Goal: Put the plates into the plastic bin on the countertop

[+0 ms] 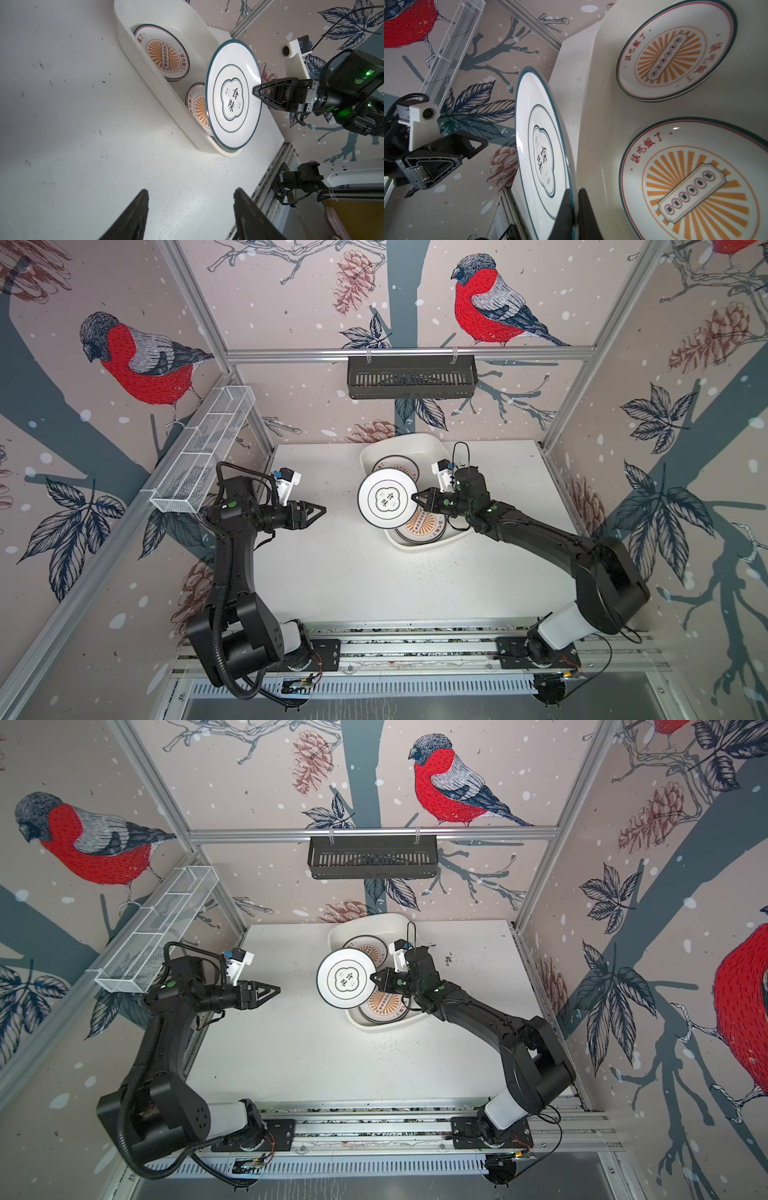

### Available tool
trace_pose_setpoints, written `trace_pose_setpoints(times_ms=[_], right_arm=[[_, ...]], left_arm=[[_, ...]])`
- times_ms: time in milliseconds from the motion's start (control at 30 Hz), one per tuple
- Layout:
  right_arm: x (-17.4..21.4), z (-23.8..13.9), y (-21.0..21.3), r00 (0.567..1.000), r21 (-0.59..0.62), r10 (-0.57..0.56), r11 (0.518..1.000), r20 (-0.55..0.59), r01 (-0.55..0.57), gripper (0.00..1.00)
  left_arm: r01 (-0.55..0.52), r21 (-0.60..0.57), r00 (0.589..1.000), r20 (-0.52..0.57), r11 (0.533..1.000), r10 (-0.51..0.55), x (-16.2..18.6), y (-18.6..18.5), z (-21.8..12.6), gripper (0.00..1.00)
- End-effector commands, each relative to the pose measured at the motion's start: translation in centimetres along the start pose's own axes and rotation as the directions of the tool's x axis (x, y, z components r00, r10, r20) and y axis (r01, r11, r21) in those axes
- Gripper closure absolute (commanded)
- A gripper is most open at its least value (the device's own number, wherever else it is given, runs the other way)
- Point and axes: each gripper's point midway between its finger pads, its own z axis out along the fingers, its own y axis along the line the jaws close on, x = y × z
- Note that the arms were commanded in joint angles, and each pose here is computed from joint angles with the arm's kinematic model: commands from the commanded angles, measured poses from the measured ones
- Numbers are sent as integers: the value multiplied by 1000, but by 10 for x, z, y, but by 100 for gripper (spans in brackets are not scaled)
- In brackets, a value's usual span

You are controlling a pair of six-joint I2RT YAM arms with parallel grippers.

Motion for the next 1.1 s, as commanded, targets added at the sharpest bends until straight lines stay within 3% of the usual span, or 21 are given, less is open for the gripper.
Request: trace_pose_setpoints(times_ms=[0,367,633,1067], right_arm=[[-15,-2,-20,1000,57,-7,998,28,5,96],[-63,7,-71,993,136,25,990,112,-41,95],[-76,31,-113,987,208,55,974,150,-86,95],[-99,72,-142,975,180,123,971,186,-156,94]], left_arm=[[-38,-37,998,41,999,40,-9,-4,-6,35],[-84,-95,994,62,992,90,-11,-8,-7,34],[-123,-113,987,86,986,133,-17,-13,-11,34],[-146,-132,983,91,981,158,-23,-14,-13,34]])
